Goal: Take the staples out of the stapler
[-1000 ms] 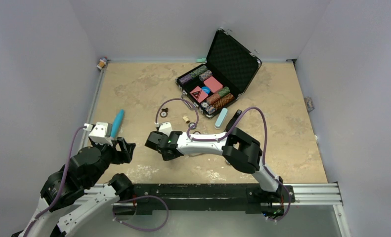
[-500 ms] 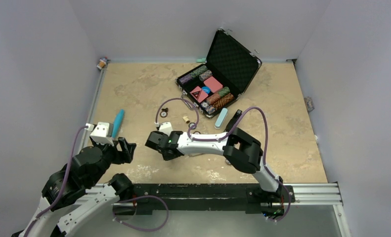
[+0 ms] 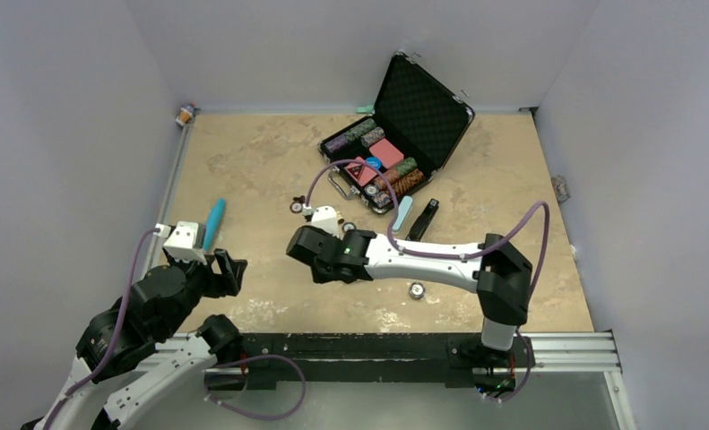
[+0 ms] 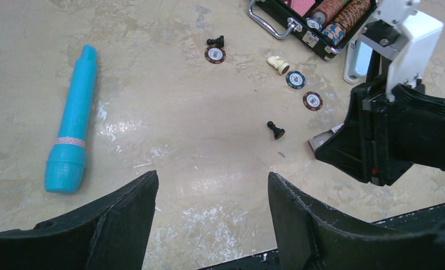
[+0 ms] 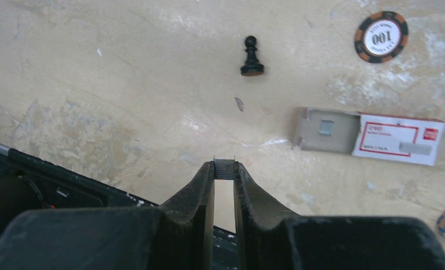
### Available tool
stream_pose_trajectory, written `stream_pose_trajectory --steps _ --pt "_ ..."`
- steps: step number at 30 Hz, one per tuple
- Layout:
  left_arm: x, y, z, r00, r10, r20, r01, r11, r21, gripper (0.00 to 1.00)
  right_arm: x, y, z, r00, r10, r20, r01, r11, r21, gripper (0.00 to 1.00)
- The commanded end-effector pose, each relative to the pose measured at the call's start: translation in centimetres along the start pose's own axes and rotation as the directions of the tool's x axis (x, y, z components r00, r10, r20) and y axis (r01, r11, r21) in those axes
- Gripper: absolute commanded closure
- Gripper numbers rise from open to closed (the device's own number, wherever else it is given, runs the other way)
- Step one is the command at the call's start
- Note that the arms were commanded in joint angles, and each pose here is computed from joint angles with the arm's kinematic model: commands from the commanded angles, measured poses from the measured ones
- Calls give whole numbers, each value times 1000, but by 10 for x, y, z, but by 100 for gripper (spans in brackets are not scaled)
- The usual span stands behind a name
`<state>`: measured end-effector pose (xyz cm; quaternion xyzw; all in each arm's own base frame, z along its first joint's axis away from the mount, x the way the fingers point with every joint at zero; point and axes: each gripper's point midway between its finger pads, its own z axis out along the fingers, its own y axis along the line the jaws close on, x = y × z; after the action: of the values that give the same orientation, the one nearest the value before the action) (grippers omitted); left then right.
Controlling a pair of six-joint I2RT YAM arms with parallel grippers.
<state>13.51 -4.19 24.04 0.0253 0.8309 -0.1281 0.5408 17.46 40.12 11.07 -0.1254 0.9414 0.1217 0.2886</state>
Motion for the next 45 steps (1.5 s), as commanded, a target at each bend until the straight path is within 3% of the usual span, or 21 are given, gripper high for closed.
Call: stream_pose_trajectory --steps 1,18,45 --pt "-6 -1 3 1000 -13 20 13 1000 -14 25 1 -27 -15 998 46 36 -48 998 48 85" --pt "-5 -1 4 1000 -14 17 14 1000 -14 25 9 -81 6 995 94 34 -97 990 104 83" --pt "-3 -4 8 1000 -2 -1 2 1000 -12 25 24 -103 47 996 88 -10 -85 984 156 85"
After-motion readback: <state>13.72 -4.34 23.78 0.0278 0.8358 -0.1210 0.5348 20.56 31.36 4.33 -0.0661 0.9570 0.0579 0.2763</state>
